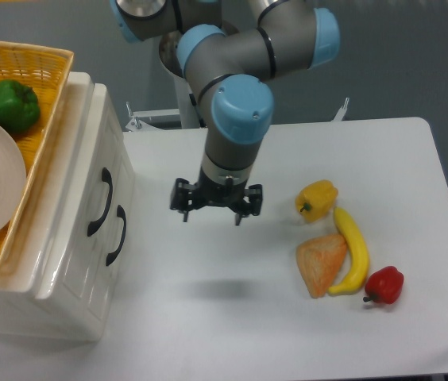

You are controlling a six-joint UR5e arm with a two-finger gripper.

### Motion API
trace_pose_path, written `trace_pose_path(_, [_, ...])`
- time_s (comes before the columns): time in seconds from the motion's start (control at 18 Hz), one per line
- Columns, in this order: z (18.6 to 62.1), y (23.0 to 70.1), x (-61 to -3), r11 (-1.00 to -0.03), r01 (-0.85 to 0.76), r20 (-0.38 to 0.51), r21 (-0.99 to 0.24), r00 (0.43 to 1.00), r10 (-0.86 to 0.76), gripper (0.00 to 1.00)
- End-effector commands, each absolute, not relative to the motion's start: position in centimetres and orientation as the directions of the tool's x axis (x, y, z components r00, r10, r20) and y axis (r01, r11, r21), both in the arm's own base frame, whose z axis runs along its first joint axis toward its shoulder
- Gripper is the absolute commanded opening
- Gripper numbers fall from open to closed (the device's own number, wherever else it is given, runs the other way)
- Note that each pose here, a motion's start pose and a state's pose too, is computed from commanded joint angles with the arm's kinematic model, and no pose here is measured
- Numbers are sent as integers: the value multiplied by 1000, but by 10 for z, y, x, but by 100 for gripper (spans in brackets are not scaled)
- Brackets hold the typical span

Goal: Slide open the top white drawer
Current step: 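Move the gripper toward the handle of the upper white drawer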

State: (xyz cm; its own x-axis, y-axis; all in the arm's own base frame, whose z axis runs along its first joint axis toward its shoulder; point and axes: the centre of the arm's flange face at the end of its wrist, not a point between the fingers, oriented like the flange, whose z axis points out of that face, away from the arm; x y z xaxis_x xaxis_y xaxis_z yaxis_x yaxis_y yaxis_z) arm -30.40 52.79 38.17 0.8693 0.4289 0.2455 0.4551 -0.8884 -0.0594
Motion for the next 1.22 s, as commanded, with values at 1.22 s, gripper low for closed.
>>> trace_pose_path(1.22, [390, 547, -254, -885, 465, 402, 9, 809, 429, 100])
